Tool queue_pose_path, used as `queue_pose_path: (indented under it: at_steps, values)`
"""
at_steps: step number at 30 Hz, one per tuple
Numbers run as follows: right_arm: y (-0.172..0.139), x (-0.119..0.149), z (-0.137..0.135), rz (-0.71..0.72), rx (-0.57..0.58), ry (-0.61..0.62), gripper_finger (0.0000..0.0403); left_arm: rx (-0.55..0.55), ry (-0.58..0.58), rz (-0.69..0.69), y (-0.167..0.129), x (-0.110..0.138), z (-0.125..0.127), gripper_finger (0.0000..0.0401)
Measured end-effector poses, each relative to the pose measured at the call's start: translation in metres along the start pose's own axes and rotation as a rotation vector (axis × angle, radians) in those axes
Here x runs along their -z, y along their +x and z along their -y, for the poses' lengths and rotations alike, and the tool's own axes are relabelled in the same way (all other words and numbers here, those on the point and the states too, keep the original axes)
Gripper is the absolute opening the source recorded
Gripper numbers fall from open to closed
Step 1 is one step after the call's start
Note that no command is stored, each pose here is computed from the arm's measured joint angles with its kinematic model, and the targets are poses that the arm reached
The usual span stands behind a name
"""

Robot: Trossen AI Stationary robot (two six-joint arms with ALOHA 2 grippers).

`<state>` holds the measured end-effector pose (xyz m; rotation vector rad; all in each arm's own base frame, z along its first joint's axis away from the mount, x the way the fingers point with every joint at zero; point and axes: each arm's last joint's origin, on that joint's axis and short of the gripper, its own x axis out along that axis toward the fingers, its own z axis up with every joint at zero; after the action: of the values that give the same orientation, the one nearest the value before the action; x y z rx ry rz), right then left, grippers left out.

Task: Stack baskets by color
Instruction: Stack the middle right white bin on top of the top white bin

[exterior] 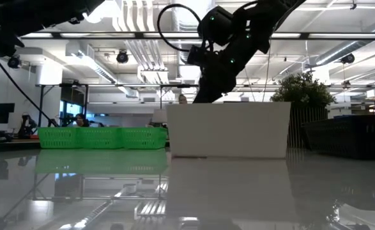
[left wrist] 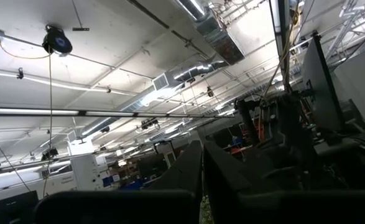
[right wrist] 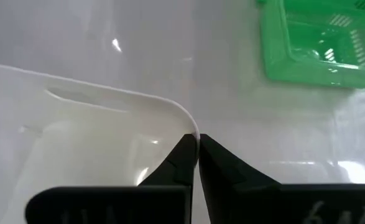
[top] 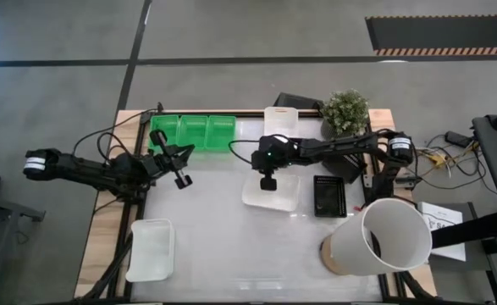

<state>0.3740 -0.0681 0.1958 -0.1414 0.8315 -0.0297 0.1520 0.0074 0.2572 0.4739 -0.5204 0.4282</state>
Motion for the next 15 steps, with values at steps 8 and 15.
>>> queue_pose_path:
  at_steps: [8, 15]
  values:
    - [0.0006, 0.0002, -0.0006, -0.001, -0.005, 0.004, 0.0018, 0.000, 0.000, 0.000, 0.0000, 0.0000, 0.0000, 0.0000]
    - [0.0005, 0.0005, 0.0012, -0.011, 0.043, 0.024, 0.0072, 0.000, 0.000, 0.000, 0.0001, 0.0000, 0.0000, 0.0000]
